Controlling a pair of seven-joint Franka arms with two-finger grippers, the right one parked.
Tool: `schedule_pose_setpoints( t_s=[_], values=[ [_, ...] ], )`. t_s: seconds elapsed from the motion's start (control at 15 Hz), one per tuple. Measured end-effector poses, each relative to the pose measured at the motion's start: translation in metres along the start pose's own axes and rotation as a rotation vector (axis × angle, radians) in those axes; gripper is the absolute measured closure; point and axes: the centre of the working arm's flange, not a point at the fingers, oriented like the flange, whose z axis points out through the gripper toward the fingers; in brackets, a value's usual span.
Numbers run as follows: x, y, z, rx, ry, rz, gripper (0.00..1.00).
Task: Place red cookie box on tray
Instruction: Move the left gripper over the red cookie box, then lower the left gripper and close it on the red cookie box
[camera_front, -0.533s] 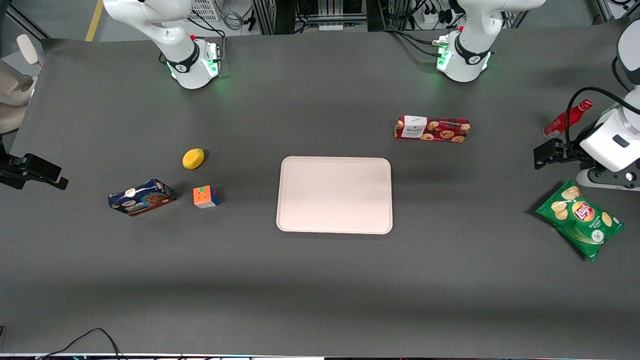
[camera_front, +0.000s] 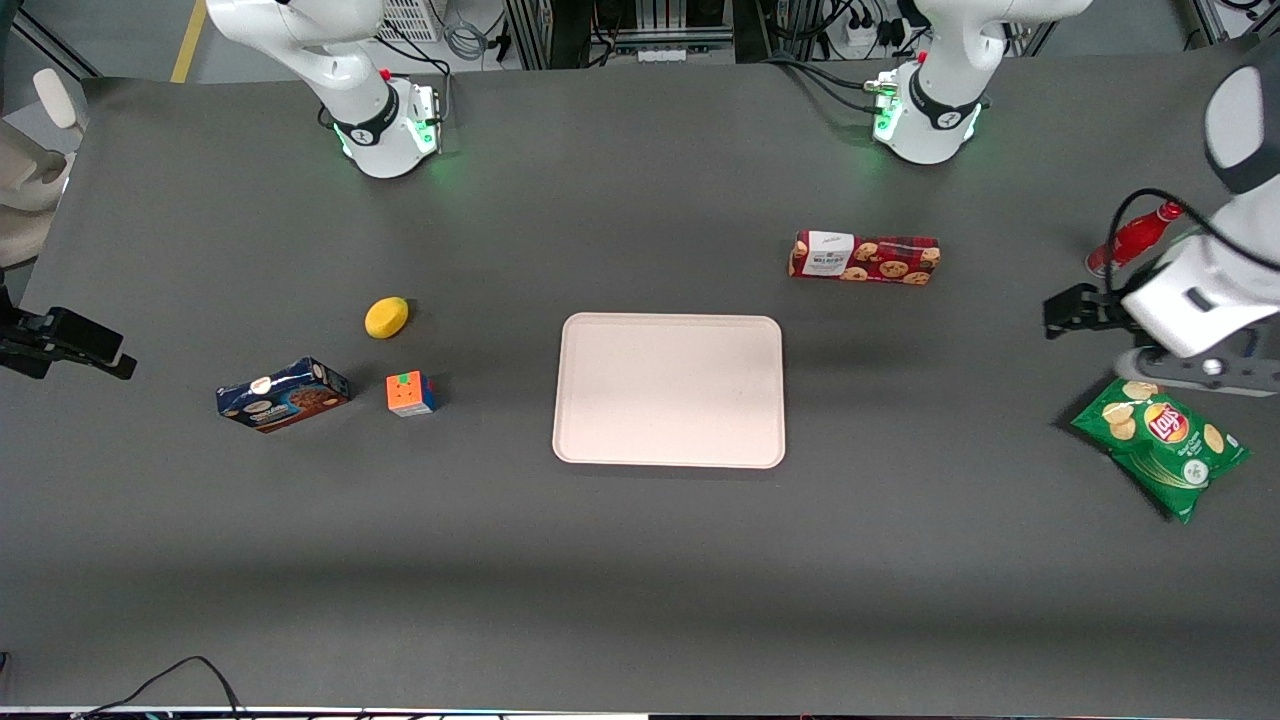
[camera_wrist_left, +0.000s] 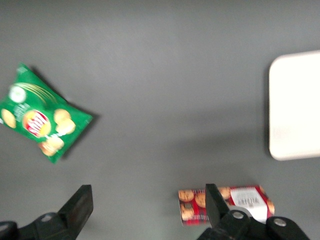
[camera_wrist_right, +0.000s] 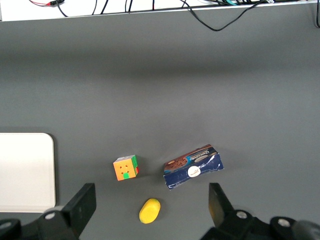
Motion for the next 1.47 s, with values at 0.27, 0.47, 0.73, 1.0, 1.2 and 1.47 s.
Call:
schedule_pose_setpoints(
  t_s=[0.27,0.47,0.73,1.0,1.2,1.47],
  values=[
    [-0.002,0.039,0.082,-0.018,-0.215,0.111,0.00],
    [-0.012,0.048,0.148,-0.051,-0.292,0.312,0.00],
    [-0.033,0.061,0.186,-0.080,-0.264,0.602,0.00],
    [-0.086,0.142,0.207,-0.010,-0.171,0.796,0.00],
    [-0.128,0.199,0.218,0.050,-0.131,0.933,0.00],
    [-0.180,0.236,0.235,0.117,-0.116,1.063,0.00]
  ],
)
